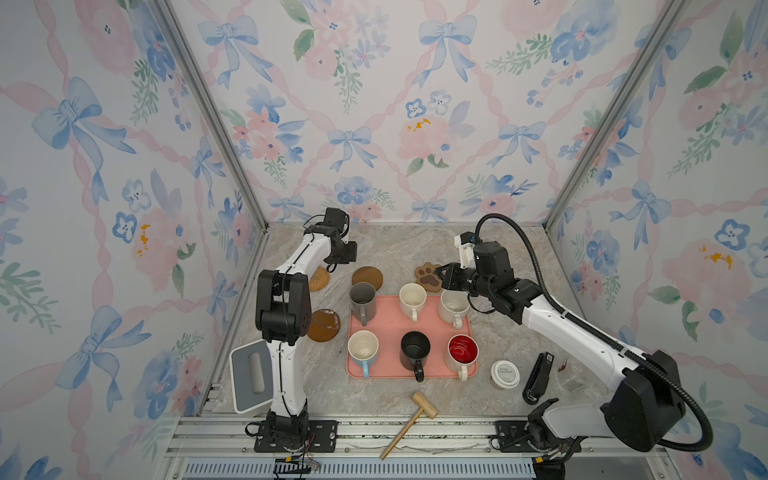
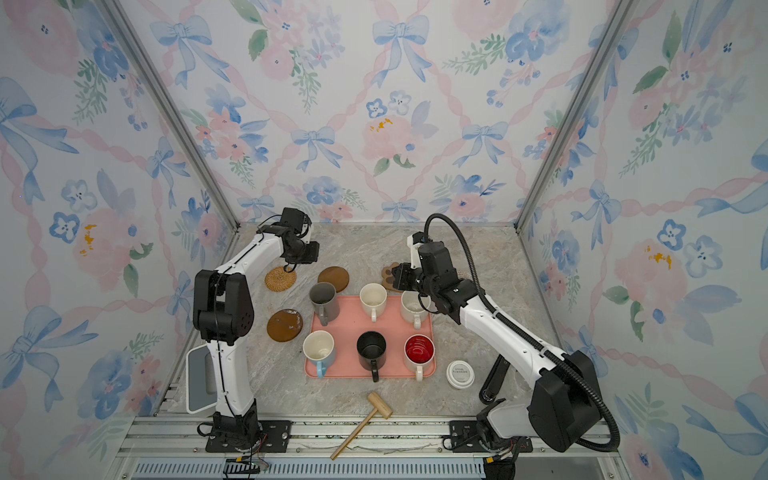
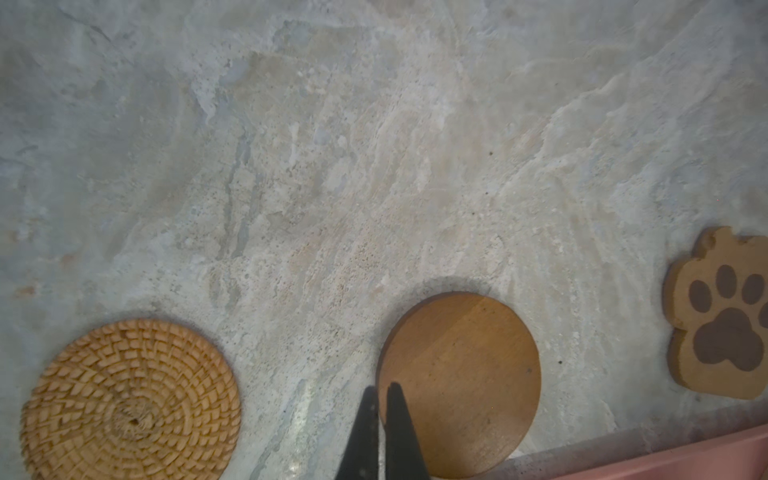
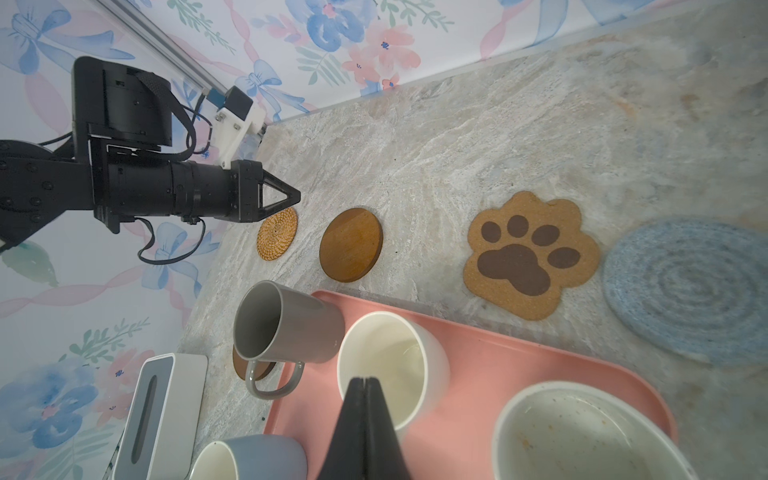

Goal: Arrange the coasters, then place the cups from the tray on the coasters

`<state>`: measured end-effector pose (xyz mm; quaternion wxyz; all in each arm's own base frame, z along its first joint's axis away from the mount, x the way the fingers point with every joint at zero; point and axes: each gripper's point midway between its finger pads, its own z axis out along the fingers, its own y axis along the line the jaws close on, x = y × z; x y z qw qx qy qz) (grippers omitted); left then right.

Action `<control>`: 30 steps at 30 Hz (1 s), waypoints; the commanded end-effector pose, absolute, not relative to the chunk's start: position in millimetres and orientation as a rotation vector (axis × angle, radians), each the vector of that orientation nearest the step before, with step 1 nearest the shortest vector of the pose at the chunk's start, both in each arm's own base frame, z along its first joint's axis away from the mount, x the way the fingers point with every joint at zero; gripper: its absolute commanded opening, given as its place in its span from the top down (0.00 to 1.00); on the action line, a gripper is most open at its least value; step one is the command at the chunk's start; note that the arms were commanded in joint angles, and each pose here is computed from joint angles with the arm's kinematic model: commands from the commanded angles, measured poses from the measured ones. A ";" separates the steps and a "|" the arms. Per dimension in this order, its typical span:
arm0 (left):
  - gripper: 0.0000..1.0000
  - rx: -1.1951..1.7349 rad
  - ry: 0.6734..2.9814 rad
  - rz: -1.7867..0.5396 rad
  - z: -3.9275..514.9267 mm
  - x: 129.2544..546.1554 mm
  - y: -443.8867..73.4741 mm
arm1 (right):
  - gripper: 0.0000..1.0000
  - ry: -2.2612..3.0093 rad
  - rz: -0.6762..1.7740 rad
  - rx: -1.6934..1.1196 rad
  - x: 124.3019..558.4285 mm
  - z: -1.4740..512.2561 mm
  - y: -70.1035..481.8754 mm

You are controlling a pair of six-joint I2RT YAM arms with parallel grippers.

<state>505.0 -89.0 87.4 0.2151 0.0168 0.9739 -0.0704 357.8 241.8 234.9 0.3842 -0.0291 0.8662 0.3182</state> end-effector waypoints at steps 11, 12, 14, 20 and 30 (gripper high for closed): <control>1.00 -0.093 2.915 -0.194 18.1 465.1 -71.3 | 1.00 2.205 0.868 -0.090 361.6 227.6 245.6; 1.00 -0.092 2.921 -0.198 15.5 464.8 -71.9 | 1.00 2.204 0.868 -0.094 361.5 228.1 246.0; 1.00 -0.093 2.923 -0.197 13.8 465.3 -71.7 | 1.00 2.201 0.868 -0.094 361.1 229.1 245.2; 1.00 -0.098 2.932 -0.233 8.7 466.1 -76.3 | 1.00 2.204 0.863 -0.085 363.2 226.8 242.9; 1.00 -0.060 2.925 -0.295 11.1 469.1 -90.7 | 1.00 2.212 0.872 -0.085 365.4 223.1 243.6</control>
